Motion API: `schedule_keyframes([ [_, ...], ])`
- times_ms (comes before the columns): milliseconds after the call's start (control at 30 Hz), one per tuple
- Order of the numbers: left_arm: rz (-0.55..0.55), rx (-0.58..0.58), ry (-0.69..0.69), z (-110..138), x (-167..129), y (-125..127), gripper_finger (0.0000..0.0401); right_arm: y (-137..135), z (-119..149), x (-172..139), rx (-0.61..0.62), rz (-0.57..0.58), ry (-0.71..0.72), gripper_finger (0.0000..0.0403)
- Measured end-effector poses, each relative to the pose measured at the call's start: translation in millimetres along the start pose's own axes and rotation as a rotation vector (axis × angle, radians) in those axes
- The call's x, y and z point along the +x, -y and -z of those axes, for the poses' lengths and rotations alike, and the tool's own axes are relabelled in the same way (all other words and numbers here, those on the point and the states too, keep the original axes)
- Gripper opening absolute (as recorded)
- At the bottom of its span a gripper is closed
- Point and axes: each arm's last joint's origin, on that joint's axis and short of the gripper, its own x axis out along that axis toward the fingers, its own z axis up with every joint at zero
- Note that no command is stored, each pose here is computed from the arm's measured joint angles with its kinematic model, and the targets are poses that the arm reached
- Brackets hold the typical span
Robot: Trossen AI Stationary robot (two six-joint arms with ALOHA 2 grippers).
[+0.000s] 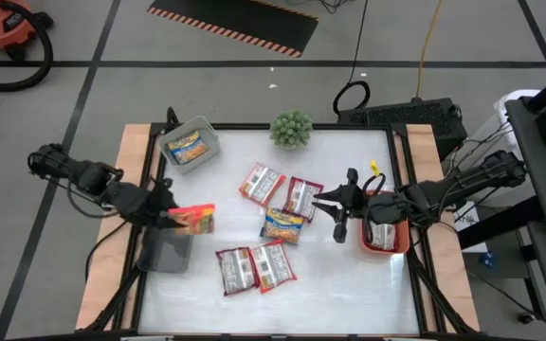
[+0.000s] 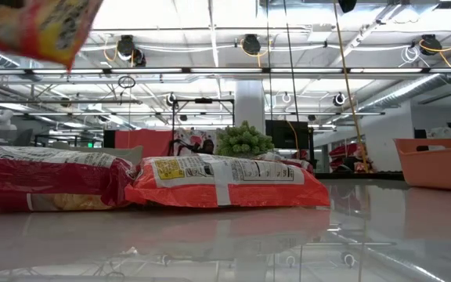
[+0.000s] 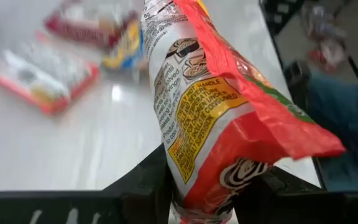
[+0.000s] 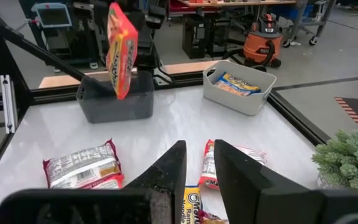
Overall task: Sort Maruchan noodles
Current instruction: Put the orange bag into the black bin
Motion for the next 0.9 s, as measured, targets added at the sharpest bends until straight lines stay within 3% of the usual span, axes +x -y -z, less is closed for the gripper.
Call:
schedule_keyframes([
  [167, -0.009, -0.016, -0.101, 15.2, -8.8, -5.0, 0.0129, 0.0, -0.1, 0.0, 0.023, 0.0, 0.0, 0.008],
  [433, 0.076, -0.093, -0.236, 26.2, -12.5, -1.9, 0.0129, -0.4, 0.4, 0.8, 0.025, 0.0, -0.002, 0.008],
  [900, -0.08, -0.294, -0.434, 63.8, 13.5, -11.2, 0.0129, -3.2, 4.2, 6.1, 0.035, 0.002, -0.022, 0.008],
])
